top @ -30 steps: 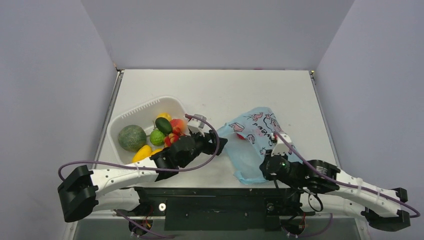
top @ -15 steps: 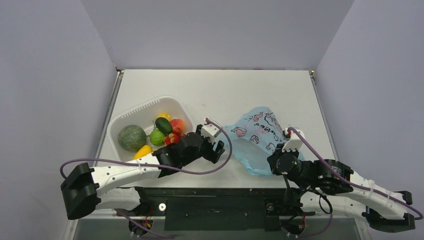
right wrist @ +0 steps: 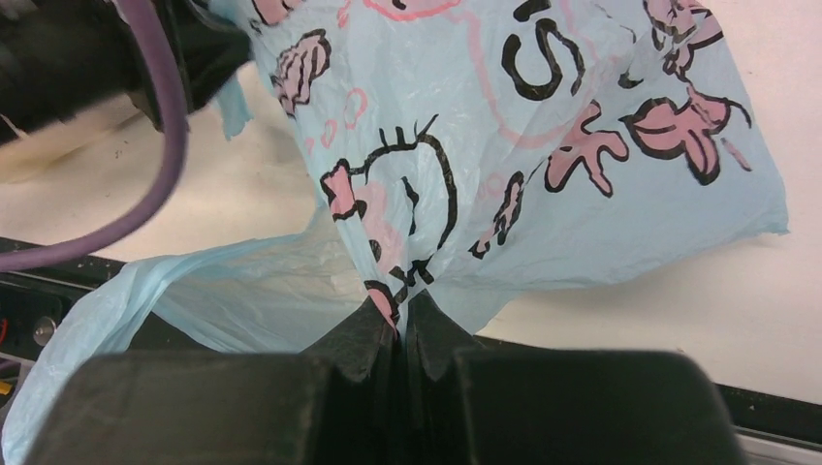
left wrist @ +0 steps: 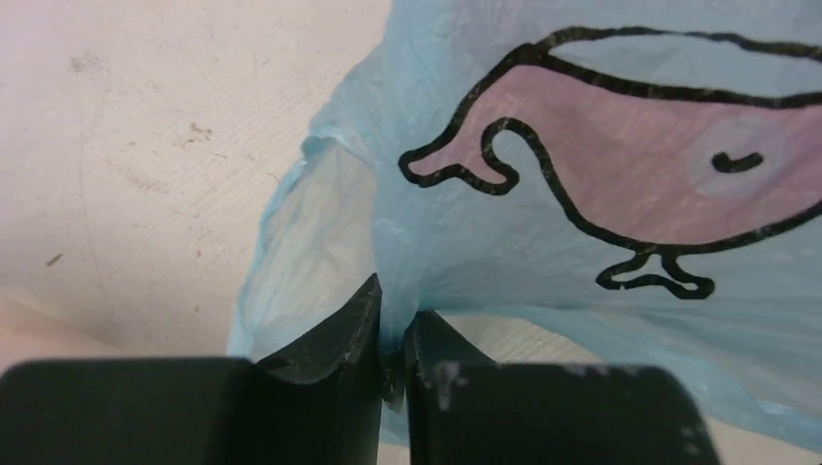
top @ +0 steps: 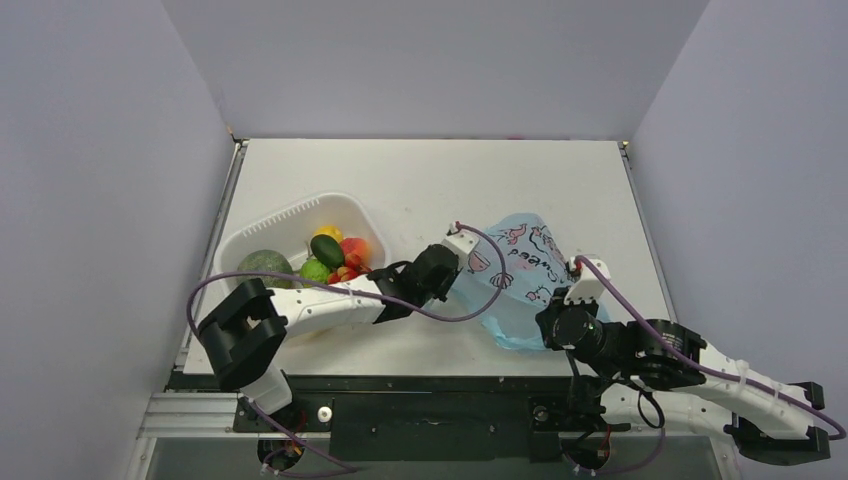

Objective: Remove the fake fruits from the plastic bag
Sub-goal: Adjust the plastic bag at the center of the board, then take out the fake fruit from the plastic bag.

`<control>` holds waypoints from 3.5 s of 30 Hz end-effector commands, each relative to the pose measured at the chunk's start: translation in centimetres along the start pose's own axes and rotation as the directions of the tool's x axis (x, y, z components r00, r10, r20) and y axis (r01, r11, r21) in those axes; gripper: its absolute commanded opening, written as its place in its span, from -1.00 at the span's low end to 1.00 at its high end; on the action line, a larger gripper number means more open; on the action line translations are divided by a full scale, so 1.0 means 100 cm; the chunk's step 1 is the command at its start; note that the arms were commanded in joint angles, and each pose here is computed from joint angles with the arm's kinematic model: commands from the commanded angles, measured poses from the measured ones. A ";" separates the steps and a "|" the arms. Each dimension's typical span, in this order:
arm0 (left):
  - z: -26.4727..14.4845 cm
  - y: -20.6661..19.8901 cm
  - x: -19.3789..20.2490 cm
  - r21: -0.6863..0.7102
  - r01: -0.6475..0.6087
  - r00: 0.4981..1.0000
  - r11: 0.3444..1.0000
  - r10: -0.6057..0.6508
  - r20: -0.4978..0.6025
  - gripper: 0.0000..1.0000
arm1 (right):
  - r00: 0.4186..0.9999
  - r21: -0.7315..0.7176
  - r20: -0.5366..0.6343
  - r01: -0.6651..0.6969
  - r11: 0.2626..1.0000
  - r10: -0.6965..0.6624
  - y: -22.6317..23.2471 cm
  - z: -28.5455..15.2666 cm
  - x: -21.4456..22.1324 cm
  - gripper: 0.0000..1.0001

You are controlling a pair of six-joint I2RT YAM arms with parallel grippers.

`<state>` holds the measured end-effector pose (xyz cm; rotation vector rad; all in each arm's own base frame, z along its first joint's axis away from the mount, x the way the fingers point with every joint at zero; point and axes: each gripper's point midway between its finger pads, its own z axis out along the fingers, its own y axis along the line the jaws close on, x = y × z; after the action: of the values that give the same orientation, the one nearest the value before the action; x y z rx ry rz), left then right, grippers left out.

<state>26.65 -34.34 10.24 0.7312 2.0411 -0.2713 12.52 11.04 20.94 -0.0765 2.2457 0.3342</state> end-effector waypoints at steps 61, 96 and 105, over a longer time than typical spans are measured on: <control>-0.235 -0.054 -0.093 0.687 0.386 0.792 0.615 -0.603 0.095 -0.07 | 0.998 0.001 -0.055 -0.044 0.999 0.044 -0.012 0.023 -0.013 -1.00; -0.033 -0.110 -0.066 0.250 0.352 0.842 0.902 -0.422 0.337 0.55 | 0.996 -0.024 -0.065 -0.069 0.997 0.067 -0.011 0.013 -0.010 -1.00; 0.001 -0.092 -0.067 0.128 0.337 0.839 0.933 -0.359 0.408 0.82 | 0.995 -0.026 -0.078 -0.070 0.997 0.068 -0.010 0.013 -0.008 -1.00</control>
<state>21.91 -43.62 12.85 0.3498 1.8258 -0.6741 14.14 10.03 19.34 -0.0263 2.3456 0.3752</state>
